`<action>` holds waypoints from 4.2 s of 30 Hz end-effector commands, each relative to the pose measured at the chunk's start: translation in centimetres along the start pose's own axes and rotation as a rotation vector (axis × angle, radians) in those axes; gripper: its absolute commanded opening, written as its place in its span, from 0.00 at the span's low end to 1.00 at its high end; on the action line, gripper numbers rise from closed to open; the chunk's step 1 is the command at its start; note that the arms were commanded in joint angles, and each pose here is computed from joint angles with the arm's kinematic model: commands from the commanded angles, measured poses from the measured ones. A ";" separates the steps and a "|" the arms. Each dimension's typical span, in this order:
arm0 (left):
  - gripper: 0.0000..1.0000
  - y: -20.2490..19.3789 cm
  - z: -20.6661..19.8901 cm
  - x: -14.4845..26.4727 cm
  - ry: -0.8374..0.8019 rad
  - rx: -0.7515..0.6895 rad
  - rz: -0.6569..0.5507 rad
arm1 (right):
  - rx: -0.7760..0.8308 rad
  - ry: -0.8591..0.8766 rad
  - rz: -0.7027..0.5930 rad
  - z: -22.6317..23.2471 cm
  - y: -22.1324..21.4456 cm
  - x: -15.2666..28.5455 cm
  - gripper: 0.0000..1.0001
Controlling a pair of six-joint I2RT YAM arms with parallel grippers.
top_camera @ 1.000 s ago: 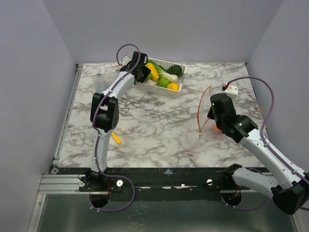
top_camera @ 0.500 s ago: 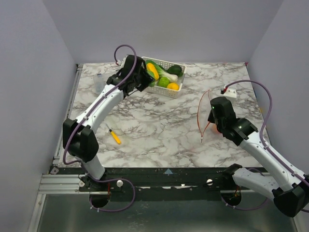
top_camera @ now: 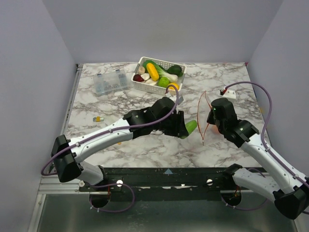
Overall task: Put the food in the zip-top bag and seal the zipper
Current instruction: Place the fake vegetable in the zipper food storage bag, then move the bin to the center of the board.
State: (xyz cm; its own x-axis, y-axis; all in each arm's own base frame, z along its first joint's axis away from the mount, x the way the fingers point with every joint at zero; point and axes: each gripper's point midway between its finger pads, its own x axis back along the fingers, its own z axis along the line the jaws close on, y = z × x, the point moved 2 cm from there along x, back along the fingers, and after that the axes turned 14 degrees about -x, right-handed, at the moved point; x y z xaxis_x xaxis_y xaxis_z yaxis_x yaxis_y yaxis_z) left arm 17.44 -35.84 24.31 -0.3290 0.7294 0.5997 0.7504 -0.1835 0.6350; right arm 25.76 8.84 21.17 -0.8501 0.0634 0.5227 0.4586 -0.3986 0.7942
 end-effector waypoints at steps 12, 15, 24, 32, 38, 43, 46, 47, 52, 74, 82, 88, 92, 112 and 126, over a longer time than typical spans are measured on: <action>0.00 1.6 -5.2 -0.9 -0.095 -0.127 0.059 | -0.011 0.092 -0.013 0.9 0.3 1.0 0.01; 0.00 2.1 -5.0 -1.9 -0.042 -0.113 0.097 | -0.017 0.098 -0.020 0.9 0.5 1.2 0.01; 0.03 3.5 -3.7 -5.6 0.011 -0.080 0.120 | -0.039 0.135 -0.044 1.1 1.1 1.9 0.01; 0.66 6.7 -4.0 -7.2 -0.096 0.018 -0.043 | -0.038 0.118 -0.044 1.0 1.0 1.7 0.01; 0.99 7.1 -3.5 -6.4 -0.100 -0.007 -0.063 | -0.036 0.115 -0.042 0.9 1.0 1.8 0.01; 0.96 5.9 -1.3 -3.3 -0.089 0.002 -0.126 | -0.033 0.121 -0.034 1.0 0.8 1.7 0.00; 0.94 4.9 1.2 -1.5 -0.089 0.041 -0.146 | -0.034 0.124 -0.032 1.1 0.8 1.7 0.01; 0.94 4.6 2.1 -0.9 -0.085 0.051 -0.157 | -0.033 0.125 -0.029 1.1 0.7 1.6 0.01; 0.94 4.3 7.8 1.7 -0.001 0.109 -0.237 | -0.032 0.125 -0.030 1.1 0.7 1.6 0.01; 0.81 24.6 27.4 -1.0 0.698 -0.006 -0.526 | 0.002 0.045 -0.055 0.3 1.0 0.6 0.01; 0.74 26.4 30.3 -6.0 0.634 0.094 -0.509 | -0.004 0.043 -0.092 0.1 1.7 0.8 0.01; 0.72 21.9 30.8 -9.8 0.542 0.197 -0.351 | 0.009 0.038 -0.084 0.2 1.4 0.5 0.01; 0.73 19.5 31.2 -10.5 0.543 0.224 -0.276 | -0.008 0.034 -0.096 0.1 1.5 0.5 0.01; 0.77 14.8 31.7 -11.8 0.533 0.284 -0.070 | -0.014 0.114 -0.092 0.9 1.9 1.7 0.01; 0.79 10.6 31.0 -6.3 0.657 0.253 0.046 | -0.028 0.212 -0.088 2.0 2.2 2.8 0.01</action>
State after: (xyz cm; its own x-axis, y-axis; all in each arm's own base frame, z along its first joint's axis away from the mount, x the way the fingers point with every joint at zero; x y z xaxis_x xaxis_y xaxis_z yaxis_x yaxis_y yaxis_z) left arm 48.64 -24.75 11.50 -0.5463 0.2557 0.7976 0.8334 0.0715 0.5480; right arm 24.95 9.08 23.93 -0.9127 -0.0336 0.4072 0.3824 -0.4215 0.8223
